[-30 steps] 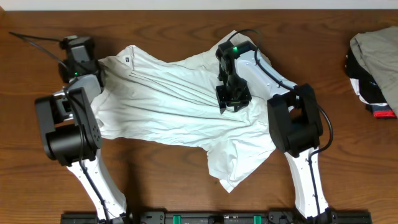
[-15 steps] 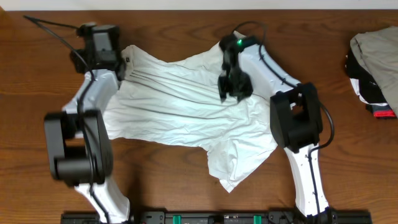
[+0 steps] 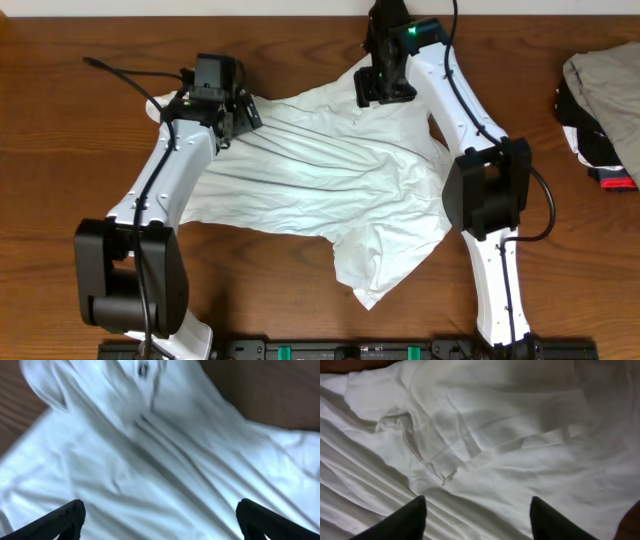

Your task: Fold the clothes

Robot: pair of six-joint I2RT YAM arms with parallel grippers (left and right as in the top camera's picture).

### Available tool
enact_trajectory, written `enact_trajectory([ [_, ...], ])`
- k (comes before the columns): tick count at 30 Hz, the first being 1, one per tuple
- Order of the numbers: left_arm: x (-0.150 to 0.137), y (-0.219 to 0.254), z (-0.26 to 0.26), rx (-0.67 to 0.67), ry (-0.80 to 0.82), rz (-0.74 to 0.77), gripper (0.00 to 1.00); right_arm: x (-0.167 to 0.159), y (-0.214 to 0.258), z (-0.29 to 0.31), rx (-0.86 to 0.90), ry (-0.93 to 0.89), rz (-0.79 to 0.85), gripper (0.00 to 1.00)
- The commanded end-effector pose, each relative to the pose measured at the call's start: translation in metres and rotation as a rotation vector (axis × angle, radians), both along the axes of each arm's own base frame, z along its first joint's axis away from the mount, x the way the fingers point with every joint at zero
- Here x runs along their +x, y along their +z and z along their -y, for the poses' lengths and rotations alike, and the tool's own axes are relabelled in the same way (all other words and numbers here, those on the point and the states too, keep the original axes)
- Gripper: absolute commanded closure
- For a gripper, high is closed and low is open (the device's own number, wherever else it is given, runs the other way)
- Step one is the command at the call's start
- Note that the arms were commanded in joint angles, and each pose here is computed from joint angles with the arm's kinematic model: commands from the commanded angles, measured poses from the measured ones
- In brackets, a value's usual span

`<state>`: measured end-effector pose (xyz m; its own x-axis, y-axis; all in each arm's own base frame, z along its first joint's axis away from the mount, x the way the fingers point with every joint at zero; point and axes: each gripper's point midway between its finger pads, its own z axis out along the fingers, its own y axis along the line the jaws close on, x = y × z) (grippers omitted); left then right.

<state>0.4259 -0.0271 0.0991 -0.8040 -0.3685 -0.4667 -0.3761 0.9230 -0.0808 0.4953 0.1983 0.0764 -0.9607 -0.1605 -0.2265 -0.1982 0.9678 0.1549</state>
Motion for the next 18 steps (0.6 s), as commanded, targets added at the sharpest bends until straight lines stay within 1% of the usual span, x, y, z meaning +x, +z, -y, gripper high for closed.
enact_trajectory([
  [1, -0.01, -0.01, 0.012, -0.078, 0.015, -0.051, 0.02, -0.007, -0.003, -0.013, -0.011, 0.057, 0.002, 0.42],
  [4, -0.022, -0.016, 0.01, -0.07, 0.018, -0.106, 0.02, -0.01, -0.004, -0.027, -0.009, 0.087, 0.013, 0.45],
  [7, -0.034, -0.023, 0.008, -0.064, 0.02, -0.151, 0.02, -0.014, -0.011, -0.04, -0.03, 0.171, 0.026, 0.45],
  [8, -0.039, -0.026, 0.008, -0.06, 0.02, -0.171, 0.02, -0.017, -0.018, -0.044, -0.058, 0.216, 0.029, 0.44],
  [10, -0.044, -0.03, 0.007, -0.057, 0.021, -0.193, 0.02, -0.019, -0.027, -0.041, -0.127, 0.247, 0.031, 0.43],
  [13, -0.048, -0.031, 0.006, -0.054, 0.022, -0.208, 0.02, -0.021, -0.042, -0.035, -0.238, 0.29, 0.029, 0.43],
  [16, -0.048, -0.031, 0.006, -0.054, 0.022, -0.208, 0.02, -0.025, -0.049, -0.037, -0.269, 0.365, 0.023, 0.45],
  [18, -0.048, -0.031, 0.006, -0.054, 0.022, -0.208, 0.02, -0.024, -0.052, -0.034, -0.309, 0.37, 0.029, 0.46],
])
